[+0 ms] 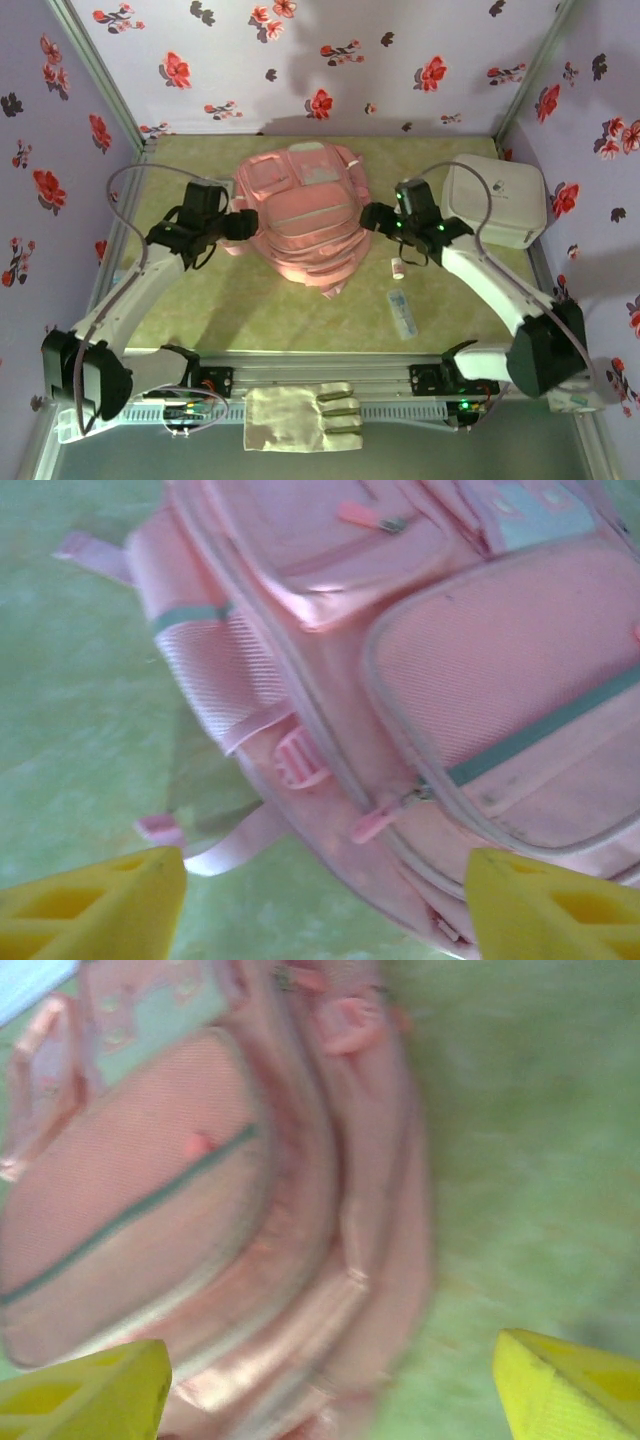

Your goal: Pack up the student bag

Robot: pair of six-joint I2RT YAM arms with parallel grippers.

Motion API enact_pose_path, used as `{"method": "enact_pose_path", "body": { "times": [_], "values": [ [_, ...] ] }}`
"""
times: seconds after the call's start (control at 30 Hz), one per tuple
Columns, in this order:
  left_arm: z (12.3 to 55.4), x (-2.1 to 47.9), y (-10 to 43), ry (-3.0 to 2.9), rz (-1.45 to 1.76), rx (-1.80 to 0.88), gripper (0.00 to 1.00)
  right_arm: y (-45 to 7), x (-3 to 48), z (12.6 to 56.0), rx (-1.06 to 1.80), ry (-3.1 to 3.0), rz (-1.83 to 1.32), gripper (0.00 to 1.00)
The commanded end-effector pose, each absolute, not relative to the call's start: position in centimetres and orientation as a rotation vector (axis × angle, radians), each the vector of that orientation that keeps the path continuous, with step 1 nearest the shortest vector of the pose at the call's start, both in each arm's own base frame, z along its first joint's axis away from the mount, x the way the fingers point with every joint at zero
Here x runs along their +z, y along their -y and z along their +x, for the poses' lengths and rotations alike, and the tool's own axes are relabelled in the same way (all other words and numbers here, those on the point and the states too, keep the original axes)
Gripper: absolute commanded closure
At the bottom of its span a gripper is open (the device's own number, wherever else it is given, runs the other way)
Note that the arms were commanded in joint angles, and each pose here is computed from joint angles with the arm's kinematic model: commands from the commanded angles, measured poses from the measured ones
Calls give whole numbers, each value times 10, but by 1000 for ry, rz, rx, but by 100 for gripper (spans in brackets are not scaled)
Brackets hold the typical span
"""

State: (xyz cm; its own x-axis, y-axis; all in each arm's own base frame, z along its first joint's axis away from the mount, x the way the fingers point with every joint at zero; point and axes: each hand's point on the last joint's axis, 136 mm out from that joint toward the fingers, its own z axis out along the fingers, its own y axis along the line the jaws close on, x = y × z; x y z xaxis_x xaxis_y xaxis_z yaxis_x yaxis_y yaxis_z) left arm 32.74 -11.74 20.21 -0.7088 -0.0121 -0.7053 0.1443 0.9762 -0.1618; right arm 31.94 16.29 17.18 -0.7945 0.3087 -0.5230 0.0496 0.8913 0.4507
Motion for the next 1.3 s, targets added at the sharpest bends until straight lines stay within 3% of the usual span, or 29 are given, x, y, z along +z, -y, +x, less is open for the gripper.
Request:
{"method": "enact_pose_path", "body": {
  "times": [0.0,0.2,0.57,0.8,1.03,1.27],
  "values": [
    [313,197,77,-2397,-98,-152,20,-100,126,267,171,-2618,301,15],
    [301,198,52,-2354,-160,-127,0,-71,86,207,68,-2755,409,11],
    [300,206,53,-2291,-130,-148,0,-89,43,167,199,-2862,468,14],
    [299,205,59,-2295,-110,-184,0,-104,33,160,265,-2862,443,15],
    [299,207,59,-2299,-111,-190,0,-139,30,159,538,-2848,614,16],
    [301,205,63,-2314,-107,-212,0,-138,29,157,479,-2873,524,22]
  ]
}}
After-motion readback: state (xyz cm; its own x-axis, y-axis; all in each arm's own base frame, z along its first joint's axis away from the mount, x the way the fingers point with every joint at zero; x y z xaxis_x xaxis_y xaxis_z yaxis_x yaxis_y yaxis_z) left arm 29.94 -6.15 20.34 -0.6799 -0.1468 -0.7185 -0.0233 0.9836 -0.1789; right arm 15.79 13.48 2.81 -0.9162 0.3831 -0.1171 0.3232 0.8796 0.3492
